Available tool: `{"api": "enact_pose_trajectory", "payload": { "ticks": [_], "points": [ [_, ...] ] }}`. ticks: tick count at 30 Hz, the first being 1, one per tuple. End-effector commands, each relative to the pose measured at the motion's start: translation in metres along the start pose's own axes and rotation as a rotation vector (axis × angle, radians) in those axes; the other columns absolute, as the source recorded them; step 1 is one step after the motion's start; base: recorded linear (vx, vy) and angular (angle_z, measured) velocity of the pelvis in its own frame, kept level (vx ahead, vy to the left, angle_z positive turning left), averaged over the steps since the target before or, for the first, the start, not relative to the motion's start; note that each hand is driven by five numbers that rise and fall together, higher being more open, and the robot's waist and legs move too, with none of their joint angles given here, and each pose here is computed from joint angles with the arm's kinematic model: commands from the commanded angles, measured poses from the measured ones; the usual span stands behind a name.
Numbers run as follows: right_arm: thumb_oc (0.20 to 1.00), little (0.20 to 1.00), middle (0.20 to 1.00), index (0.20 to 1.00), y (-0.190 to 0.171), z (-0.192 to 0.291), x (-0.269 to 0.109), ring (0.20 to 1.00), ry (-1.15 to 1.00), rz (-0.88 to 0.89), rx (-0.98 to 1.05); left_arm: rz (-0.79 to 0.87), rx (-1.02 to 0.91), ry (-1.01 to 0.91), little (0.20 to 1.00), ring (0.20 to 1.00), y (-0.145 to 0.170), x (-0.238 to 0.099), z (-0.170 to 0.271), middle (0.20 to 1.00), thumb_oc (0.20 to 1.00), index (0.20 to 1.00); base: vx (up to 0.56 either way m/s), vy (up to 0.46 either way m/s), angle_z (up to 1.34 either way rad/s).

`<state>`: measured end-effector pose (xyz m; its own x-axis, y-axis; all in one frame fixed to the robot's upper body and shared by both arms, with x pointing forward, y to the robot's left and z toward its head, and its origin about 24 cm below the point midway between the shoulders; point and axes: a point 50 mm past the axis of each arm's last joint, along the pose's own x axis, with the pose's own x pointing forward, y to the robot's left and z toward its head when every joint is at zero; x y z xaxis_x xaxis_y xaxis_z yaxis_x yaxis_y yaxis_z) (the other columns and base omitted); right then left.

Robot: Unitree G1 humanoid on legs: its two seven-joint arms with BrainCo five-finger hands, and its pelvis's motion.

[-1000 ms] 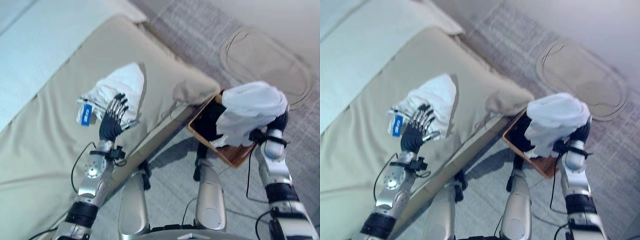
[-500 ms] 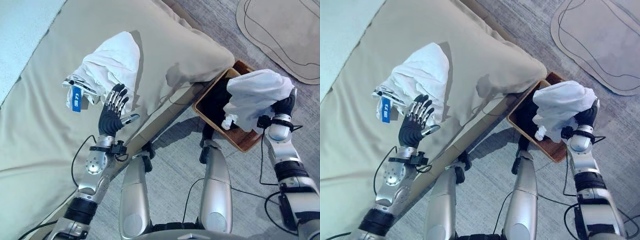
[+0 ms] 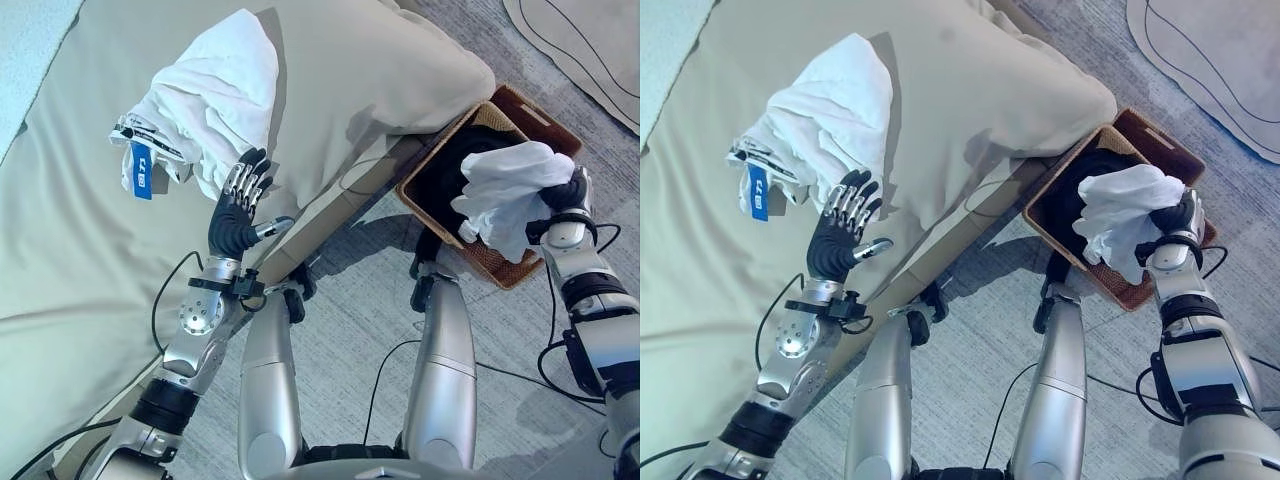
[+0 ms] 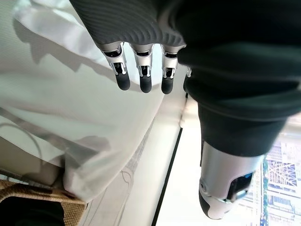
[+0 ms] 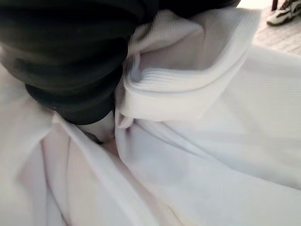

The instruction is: Pick up clothes into the bucket

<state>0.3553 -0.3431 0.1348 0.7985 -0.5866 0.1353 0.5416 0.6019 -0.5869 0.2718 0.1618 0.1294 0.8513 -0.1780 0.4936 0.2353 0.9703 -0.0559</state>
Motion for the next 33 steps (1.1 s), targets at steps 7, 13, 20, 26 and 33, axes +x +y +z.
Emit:
{"api": "enact_pose_trajectory", "payload": {
  "ticks": [7,13,20,26,33],
  "points": [
    [0.2,0.2,0.2,0.2,-0.033,-0.008,0.008,0.2,0.031,-0.076,-0.113,-0.004,-0.06,-0.094,1.0,1.0,-0.008,-0.004,0.018,1.0,1.0,1.0,0.0,-0.001,0.0],
    [0.2,0.2,0.2,0.2,-0.039,0.008,0.013,0.2,-0.027,-0.101,-0.143,0.009,-0.057,-0.103,1.0,1.0,-0.005,-0.004,0.02,1.0,1.0,1.0,0.0,-0.001,-0.02],
    [1.0,1.0,1.0,1.0,-0.043,0.015,0.016,1.0,-0.031,-0.117,-0.138,0.014,-0.059,-0.092,1.0,1.0,-0.004,-0.004,0.019,1.0,1.0,1.0,0.0,-0.001,-0.01],
    [1.0,1.0,1.0,1.0,-0.037,0.01,0.014,1.0,-0.023,-0.096,-0.152,0.015,-0.055,-0.097,1.0,1.0,-0.003,-0.003,0.02,1.0,1.0,1.0,0.0,0.0,0.0],
    [1.0,1.0,1.0,1.0,-0.019,-0.002,0.006,1.0,-0.019,-0.028,-0.181,0.019,-0.052,-0.112,1.0,1.0,-0.003,0.0,0.021,1.0,1.0,1.0,0.01,-0.015,0.01]
  ]
}}
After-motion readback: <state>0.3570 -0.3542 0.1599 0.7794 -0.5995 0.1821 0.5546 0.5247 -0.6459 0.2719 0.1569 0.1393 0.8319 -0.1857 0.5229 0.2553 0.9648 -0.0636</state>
